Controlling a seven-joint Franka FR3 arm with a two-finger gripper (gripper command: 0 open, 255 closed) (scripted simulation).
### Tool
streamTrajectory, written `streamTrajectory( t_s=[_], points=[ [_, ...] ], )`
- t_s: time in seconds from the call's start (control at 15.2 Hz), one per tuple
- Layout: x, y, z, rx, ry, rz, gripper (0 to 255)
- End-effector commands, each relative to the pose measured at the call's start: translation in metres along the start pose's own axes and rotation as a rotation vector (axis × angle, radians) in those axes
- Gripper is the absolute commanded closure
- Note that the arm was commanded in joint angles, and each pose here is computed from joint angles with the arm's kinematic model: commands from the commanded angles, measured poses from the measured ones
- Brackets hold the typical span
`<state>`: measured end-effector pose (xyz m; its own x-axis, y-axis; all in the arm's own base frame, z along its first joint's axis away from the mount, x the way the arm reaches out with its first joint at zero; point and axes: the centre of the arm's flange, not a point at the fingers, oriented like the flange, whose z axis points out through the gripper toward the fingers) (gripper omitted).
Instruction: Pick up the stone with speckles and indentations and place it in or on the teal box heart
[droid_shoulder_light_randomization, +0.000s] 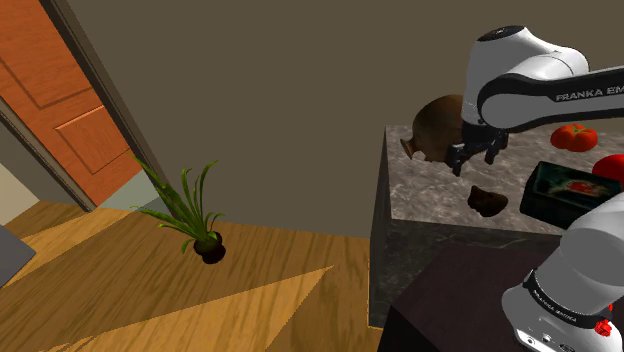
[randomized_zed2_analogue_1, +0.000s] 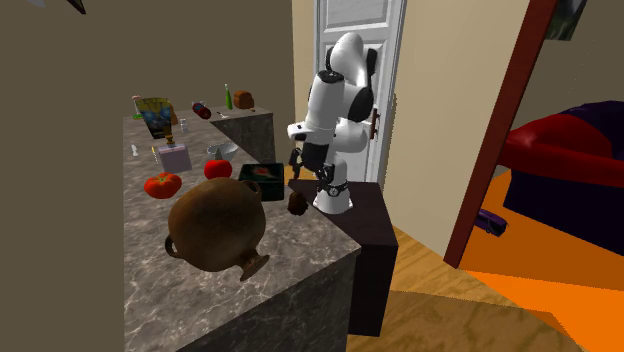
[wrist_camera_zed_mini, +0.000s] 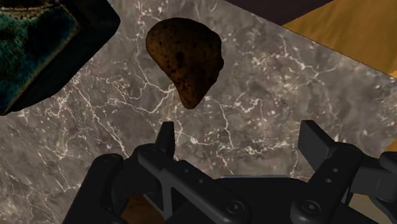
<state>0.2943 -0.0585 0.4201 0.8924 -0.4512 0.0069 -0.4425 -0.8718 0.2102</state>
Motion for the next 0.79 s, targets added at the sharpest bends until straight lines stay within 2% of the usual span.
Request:
streamTrajectory(
  t_s=[0.0, 0.07, 0.53, 0.73],
  points=[
    [0.001, 0.008, 0.025, -0.039, 0.001, 0.065, 0],
    [0.001, 0.011, 0.037, -0.058, 0.001, 0.096, 0],
    [0.001, 0.014, 0.074, -0.058, 0.001, 0.096, 0],
    [0.001, 0.014, 0.077, -0.058, 0.001, 0.096, 0]
  ],
)
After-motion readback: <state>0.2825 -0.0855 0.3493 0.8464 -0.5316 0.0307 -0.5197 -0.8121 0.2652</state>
